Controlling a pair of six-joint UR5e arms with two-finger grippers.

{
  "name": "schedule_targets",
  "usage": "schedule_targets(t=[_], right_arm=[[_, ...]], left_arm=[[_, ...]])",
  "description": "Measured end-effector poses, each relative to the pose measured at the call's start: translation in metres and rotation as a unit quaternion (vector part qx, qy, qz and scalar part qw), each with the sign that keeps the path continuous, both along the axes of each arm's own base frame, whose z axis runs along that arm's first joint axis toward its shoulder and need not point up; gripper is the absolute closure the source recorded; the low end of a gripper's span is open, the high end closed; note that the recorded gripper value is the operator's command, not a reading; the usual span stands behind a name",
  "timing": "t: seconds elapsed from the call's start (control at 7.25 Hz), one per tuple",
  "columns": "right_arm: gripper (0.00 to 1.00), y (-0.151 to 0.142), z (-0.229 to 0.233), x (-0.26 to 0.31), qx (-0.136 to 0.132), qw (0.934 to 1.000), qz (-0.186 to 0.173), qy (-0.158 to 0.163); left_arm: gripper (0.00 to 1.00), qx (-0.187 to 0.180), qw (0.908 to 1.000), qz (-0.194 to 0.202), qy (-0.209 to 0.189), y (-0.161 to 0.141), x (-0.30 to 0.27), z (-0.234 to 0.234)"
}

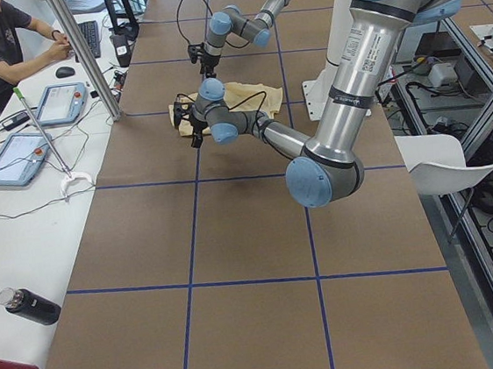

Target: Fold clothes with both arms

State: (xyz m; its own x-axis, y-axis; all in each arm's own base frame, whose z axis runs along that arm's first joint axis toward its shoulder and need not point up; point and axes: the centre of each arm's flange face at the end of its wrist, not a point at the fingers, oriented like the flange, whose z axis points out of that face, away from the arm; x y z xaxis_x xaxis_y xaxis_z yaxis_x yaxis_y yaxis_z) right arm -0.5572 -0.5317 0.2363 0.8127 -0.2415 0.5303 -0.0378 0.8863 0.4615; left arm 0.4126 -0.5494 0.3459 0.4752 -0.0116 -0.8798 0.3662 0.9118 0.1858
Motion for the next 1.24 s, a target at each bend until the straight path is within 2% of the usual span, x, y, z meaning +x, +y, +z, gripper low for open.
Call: schedule_targets(t=[0.41, 1.24], right_arm=[[0.00, -0.037, -0.005, -0.041, 0.005, 0.9998, 0.013, 0.014], [0.00, -0.052, 0.008, -0.063, 0.010, 0.9997, 0.015, 0.014]], left_arm=[[0.00, -0.001, 1.0000, 0.001, -0.002, 0.001, 0.000, 0.002], [0.00, 0.000, 1.0000, 0.002, -0.001, 0.002, -0.001, 0.008]])
